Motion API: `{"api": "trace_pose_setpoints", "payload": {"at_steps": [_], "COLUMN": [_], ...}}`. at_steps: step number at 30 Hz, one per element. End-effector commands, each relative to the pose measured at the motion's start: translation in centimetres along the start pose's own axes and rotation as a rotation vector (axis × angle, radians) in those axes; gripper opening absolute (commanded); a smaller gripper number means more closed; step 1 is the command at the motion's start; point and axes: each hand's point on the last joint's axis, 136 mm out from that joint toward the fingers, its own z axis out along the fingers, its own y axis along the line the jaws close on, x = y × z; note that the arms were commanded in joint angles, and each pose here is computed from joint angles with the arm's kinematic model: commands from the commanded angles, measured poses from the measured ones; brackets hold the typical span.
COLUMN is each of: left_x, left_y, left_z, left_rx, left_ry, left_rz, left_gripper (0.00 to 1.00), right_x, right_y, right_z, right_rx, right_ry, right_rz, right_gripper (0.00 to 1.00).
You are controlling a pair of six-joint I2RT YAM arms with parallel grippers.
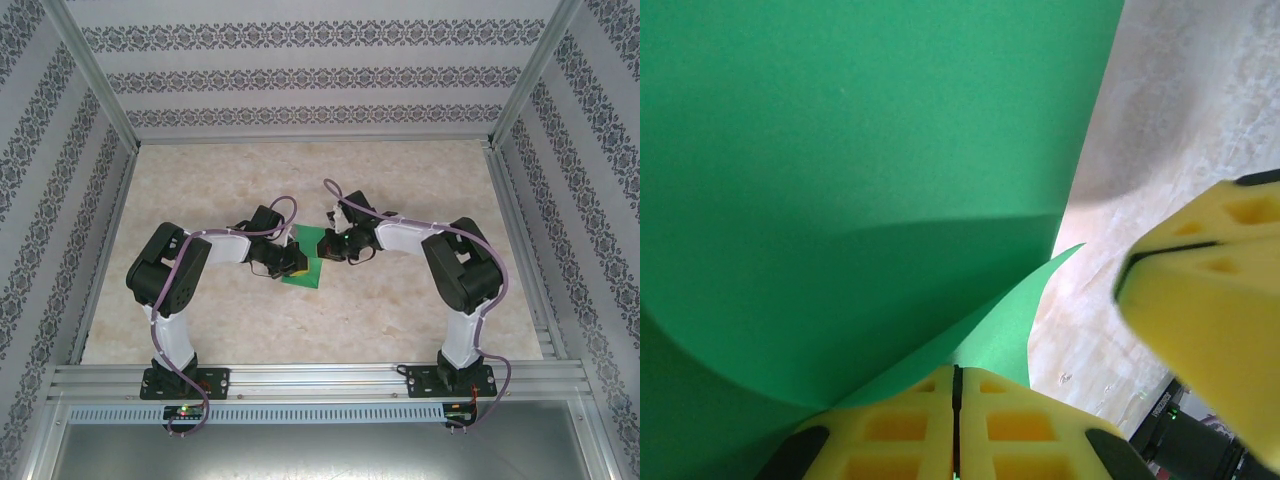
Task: Fold a paper plane with a square sheet of paper (pick it up from the middle)
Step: Fold the triangle a second time at the center of the table.
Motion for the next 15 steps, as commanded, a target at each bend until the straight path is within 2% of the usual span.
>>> {"api": "trace_pose_setpoints", "payload": {"at_steps": [1,8,15], "left_x": [1.9,1.6,-1.0], "left_y": [4.0,3.3,-1.3], "left_z": [0.5,0.3,-2.0], "left_rx": [-0.168,-0.147,-0.066], "left_ry": [0.037,0.029,-0.068], "left_rz": [-0.079,-0.066,0.041], "left_gripper": [0.09,0.09,0.12], "right_x": [0.1,0.8,2.5], "right_y": [-0.2,-2.1,-5.3], "right_z": [1.1,2.1,2.4], "right_rx": [0.006,0.062,0.189], "right_ry": [0.026,0.066,0.127], "right_rz": [-0.007,0.003,-0.031], "right_gripper": [0.03,0.03,0.01]}}
